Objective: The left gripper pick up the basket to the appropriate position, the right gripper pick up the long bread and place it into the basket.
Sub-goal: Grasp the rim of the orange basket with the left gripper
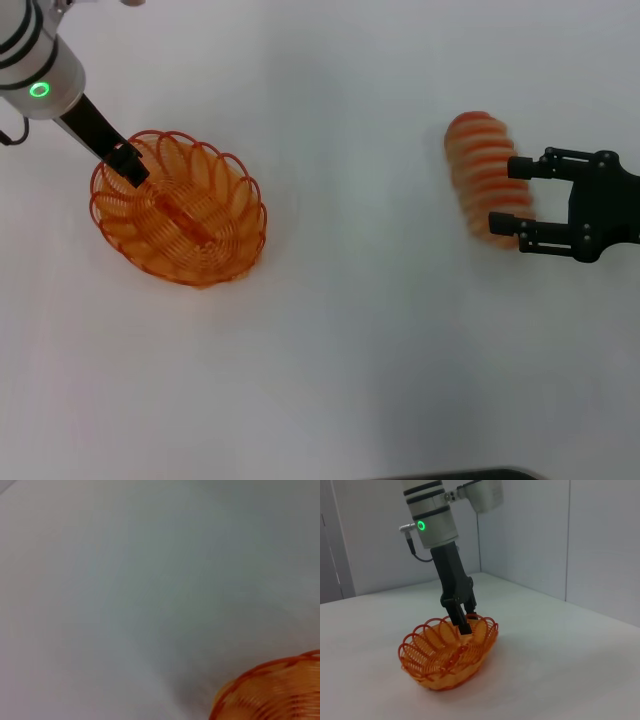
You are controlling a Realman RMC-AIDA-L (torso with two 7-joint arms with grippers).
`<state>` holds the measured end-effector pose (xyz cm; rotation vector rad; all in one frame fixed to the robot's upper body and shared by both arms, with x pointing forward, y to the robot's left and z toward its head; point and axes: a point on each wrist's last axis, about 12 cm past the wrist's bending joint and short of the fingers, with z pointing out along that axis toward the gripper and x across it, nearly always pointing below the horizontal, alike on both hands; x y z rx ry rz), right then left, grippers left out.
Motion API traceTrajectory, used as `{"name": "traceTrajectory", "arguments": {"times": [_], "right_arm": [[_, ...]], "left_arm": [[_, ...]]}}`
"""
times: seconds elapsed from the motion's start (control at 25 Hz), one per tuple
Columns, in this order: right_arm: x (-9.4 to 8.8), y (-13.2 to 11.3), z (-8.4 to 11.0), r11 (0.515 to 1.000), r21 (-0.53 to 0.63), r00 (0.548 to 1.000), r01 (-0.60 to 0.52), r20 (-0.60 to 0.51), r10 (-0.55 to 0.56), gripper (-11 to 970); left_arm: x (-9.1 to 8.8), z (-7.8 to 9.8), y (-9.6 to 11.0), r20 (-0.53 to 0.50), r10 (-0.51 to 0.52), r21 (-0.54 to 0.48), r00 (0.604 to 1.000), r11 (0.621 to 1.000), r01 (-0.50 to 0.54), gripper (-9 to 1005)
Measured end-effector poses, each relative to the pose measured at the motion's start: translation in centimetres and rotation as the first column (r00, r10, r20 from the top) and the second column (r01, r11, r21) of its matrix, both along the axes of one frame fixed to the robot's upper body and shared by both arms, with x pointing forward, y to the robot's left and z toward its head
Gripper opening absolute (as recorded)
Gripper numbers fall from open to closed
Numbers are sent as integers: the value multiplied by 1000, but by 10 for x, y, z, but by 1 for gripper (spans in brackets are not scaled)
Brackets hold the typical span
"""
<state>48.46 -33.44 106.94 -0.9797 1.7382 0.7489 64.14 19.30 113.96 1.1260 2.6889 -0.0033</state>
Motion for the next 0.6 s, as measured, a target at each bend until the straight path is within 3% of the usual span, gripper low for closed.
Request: {"name": "traceTrajectory", "arguments": {"times": [0.12,0.24,0.6], "right_arm": [[1,0,0,1000,0,1000,-1,1,1,750],[1,0,0,1000,-1,1000,-1,2,1,750],[2,0,0,1000,-3,1000,1,3,-1,749]], "left_arm": [[0,-1,-1,-2,0,3,1000,1000,0,622],[0,-1,0,-2,4,1,1000,1000,-4,442],[2,0,2,14,26,-14,1000,1000,-26,157]]}}
